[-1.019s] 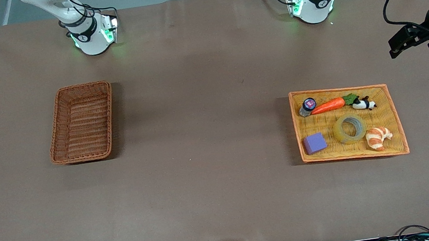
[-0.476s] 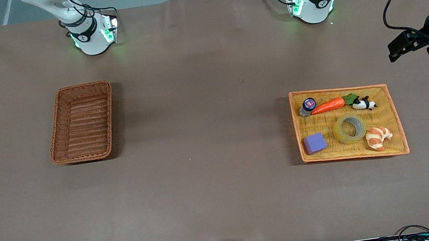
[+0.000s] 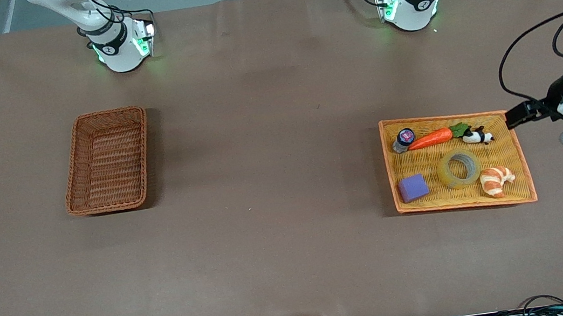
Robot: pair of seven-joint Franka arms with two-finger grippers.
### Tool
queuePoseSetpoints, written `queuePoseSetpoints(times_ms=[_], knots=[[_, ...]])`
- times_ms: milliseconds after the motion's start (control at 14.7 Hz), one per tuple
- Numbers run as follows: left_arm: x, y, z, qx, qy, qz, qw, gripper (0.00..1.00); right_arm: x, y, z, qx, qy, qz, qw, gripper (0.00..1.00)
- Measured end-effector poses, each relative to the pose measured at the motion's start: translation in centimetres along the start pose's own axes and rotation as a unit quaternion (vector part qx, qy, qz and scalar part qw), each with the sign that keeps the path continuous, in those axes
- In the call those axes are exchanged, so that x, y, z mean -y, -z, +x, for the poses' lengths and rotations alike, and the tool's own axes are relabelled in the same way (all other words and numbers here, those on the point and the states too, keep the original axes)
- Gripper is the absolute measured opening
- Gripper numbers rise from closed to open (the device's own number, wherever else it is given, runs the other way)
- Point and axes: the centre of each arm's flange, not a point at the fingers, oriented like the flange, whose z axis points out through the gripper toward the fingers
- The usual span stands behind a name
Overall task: Move tape to another basket
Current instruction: 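Reach the left gripper over the yellow tape roll in the tray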
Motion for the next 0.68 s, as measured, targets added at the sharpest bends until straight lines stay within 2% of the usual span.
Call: queuePoseSetpoints(times_ms=[476,680], knots=[[-1.0,-8.7,3.4,0.021,-0.008,-0.007,1.000,1.00,0.0,0.0,0.0,0.000,0.000,0.000,1.000,1.00],[-1.2,-12.0,4.6,0.015,-0.008,-0.010,1.000,1.00,0.0,0.0,0.0,0.000,0.000,0.000,1.000,1.00]])
